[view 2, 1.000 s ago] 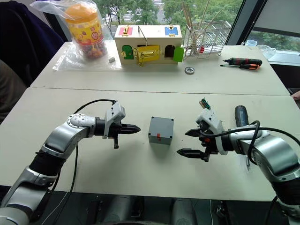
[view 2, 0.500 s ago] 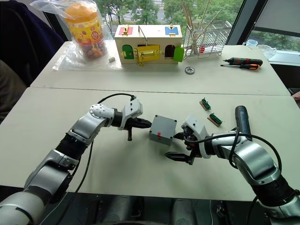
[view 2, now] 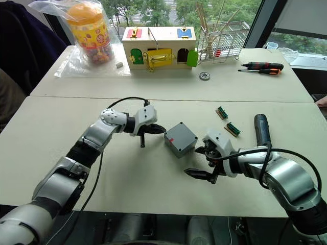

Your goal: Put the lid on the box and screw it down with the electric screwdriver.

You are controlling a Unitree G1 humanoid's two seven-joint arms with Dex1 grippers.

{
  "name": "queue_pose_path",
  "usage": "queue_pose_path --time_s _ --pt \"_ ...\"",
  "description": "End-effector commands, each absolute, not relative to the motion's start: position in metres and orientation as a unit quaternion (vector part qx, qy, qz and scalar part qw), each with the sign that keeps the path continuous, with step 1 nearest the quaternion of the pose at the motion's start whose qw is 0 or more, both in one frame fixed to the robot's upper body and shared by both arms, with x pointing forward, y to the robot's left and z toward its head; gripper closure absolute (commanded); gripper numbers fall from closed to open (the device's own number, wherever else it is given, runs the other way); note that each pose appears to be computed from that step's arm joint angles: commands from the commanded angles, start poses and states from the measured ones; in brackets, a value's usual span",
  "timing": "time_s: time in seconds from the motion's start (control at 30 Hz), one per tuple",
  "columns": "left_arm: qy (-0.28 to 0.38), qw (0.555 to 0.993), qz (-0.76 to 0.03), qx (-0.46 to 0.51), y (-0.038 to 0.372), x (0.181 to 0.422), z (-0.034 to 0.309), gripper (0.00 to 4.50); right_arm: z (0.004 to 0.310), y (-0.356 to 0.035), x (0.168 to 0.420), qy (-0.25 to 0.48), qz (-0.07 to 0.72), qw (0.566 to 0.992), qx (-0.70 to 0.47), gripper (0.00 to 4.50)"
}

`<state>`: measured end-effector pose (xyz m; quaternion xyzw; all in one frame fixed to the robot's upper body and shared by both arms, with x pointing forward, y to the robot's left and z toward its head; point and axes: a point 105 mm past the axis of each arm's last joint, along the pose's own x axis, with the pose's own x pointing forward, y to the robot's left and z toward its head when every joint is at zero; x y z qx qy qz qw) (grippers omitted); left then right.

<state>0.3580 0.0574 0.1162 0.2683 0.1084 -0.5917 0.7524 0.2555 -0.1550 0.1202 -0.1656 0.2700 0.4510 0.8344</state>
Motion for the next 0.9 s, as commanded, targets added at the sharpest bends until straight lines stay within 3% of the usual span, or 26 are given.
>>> queue_pose_path --time_s 0.03,0.2,0.37,0.53,0.9 --pt "0.100 0.741 -0.611 0.262 0.062 0.336 0.126 4.50 0.128 -0.166 0.271 0.236 0.445 0.837 -0.216 0.05" --pt "0.122 0.730 -0.630 0.234 0.056 0.311 0.116 4.50 0.125 -0.162 0.288 0.209 0.468 0.827 -0.232 0.05" --pt "0.118 0.741 -0.626 0.211 0.043 0.312 0.116 4.50 0.128 -0.144 0.282 0.191 0.516 0.807 -0.212 0.05" --pt "0.111 0.751 -0.618 0.201 0.036 0.319 0.116 4.50 0.122 -0.130 0.261 0.209 0.552 0.784 -0.193 0.05" --pt "0.111 0.746 -0.630 0.187 0.033 0.318 0.115 4.50 0.117 -0.136 0.257 0.217 0.518 0.806 -0.188 0.05"
